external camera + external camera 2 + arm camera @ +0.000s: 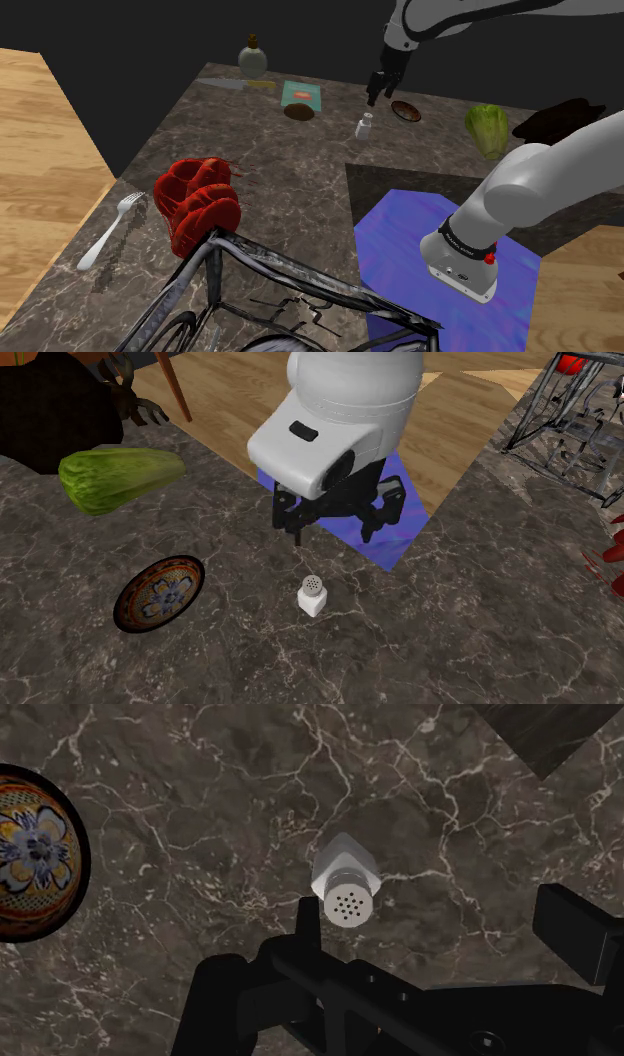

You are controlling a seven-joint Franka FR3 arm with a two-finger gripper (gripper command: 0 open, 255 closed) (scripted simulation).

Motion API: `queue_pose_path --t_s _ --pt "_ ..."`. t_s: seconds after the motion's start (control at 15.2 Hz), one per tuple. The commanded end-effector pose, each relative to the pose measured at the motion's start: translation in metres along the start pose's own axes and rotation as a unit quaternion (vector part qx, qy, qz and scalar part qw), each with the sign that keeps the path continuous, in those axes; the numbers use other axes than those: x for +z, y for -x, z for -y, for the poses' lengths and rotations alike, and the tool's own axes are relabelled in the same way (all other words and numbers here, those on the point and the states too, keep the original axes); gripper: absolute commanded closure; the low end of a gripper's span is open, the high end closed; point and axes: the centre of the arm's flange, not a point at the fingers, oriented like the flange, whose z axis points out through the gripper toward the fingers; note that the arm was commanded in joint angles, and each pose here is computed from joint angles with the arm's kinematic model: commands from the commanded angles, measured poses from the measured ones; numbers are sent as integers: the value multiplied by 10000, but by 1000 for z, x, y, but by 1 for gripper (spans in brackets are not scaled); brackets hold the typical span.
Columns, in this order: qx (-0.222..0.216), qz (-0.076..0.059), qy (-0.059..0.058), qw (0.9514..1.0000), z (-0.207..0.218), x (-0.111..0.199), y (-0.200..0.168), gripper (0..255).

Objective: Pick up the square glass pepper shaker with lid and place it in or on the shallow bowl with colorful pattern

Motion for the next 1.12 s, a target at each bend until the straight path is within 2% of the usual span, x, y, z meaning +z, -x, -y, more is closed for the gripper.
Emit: queue_pose_path --t_s 0.0,0.2,0.66,1.06 --pt "-14 52 -6 10000 -10 20 -14 0" --pt "-30 134 -20 9999 -27 52 -33 0" --pt "-30 134 -20 9999 -27 88 -32 0" --pt "-30 134 -20 9999 -27 92 -32 0"
